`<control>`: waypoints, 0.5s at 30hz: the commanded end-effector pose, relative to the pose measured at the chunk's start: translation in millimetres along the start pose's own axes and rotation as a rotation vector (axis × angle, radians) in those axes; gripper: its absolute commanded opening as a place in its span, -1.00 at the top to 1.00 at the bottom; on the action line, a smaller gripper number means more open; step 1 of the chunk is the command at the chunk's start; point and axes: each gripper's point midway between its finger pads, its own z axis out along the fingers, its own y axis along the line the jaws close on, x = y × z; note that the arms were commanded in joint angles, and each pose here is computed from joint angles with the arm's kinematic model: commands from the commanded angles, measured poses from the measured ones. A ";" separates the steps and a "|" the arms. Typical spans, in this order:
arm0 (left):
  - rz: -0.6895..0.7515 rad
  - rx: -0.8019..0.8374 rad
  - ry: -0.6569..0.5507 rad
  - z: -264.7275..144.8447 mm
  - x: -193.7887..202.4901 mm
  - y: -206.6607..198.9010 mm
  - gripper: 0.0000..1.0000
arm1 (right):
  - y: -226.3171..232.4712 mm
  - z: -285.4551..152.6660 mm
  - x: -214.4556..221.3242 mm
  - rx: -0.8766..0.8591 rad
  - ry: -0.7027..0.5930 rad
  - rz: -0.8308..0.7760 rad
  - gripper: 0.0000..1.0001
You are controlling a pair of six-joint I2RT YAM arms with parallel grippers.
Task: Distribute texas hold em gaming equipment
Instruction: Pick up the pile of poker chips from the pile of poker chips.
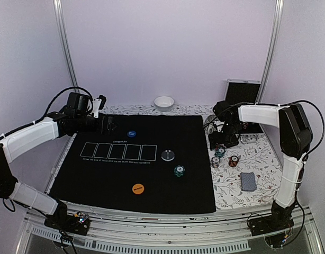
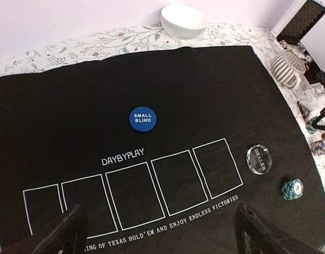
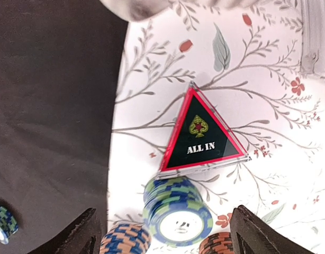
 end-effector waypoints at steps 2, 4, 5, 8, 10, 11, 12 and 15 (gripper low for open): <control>0.010 -0.013 -0.010 -7.7 -3.7 3.3 -0.95 | -4.1 19.6 7.1 0.017 0.044 -0.007 -0.61; 0.011 -0.014 -0.010 -7.3 -3.5 3.5 -0.96 | -6.0 23.9 10.7 0.027 0.057 -0.007 -0.52; 0.011 -0.014 -0.009 -7.1 -3.2 3.5 -0.96 | -6.5 26.0 12.4 0.029 0.064 -0.008 -0.48; 0.011 -0.014 -0.010 -6.9 -3.6 3.5 -0.96 | -6.8 31.2 15.4 0.033 0.079 -0.013 -0.39; 0.011 -0.014 -0.010 -6.9 -3.6 3.8 -0.96 | -7.7 32.7 15.2 0.040 0.081 -0.015 -0.21; 0.011 -0.013 -0.010 -7.3 -3.6 3.6 -0.96 | -8.1 32.2 14.5 0.043 0.079 -0.013 -0.11; 0.011 -0.014 -0.009 -7.2 -3.5 3.6 -0.96 | -8.2 31.5 14.2 0.044 0.077 -0.012 -0.01; 0.014 -0.016 -0.009 -7.4 -3.1 3.9 -0.95 | -8.5 29.5 13.3 0.044 0.077 -0.012 0.13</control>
